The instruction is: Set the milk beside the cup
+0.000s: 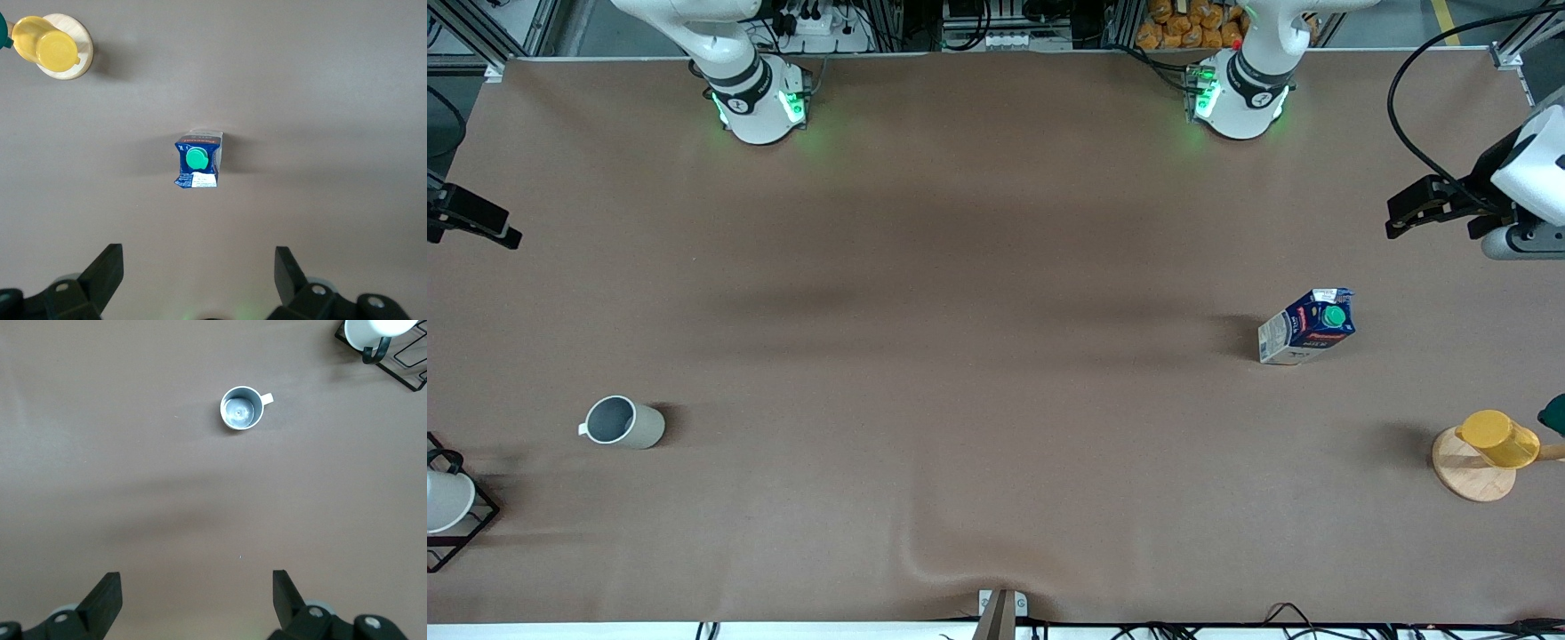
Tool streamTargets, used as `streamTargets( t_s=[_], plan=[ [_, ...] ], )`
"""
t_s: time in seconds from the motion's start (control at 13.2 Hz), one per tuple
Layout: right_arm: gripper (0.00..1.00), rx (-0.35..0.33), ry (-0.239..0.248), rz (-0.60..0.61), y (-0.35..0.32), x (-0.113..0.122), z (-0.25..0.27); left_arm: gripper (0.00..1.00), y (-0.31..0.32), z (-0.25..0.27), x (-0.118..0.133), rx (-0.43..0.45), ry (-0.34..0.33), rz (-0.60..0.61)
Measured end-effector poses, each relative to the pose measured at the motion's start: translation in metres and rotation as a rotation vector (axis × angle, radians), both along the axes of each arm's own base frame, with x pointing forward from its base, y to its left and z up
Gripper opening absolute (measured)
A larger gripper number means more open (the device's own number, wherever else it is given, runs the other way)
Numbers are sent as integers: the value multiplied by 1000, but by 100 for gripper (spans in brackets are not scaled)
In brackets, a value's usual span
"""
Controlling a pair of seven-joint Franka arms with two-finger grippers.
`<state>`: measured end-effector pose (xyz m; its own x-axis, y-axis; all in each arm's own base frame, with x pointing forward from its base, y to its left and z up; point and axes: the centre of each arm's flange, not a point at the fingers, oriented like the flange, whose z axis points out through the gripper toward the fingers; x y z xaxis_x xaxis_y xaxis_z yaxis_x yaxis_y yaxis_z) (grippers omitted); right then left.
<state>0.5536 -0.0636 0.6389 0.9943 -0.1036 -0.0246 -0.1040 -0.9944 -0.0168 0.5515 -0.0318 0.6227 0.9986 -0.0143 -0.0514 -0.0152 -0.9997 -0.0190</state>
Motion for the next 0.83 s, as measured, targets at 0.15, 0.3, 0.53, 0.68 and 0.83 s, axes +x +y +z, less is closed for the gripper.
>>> streamTargets(
  t_s=[0.15, 0.3, 0.53, 0.68, 0.83],
  plan=[
    [100, 0, 0, 0, 0, 0, 0, 100, 0, 0, 0, 0, 0, 0],
    [100, 0, 1, 0, 0, 0, 0, 100, 0, 0, 0, 0, 0, 0],
    [100, 3, 1, -2, -1, 0, -1, 100, 0, 0, 0, 0, 0, 0],
    [100, 13, 1, -5, -1, 0, -1, 100, 0, 0, 0, 0, 0, 0],
    [100, 23, 1, -12, -4, 0, -2, 100, 0, 0, 0, 0, 1, 0]
  ],
)
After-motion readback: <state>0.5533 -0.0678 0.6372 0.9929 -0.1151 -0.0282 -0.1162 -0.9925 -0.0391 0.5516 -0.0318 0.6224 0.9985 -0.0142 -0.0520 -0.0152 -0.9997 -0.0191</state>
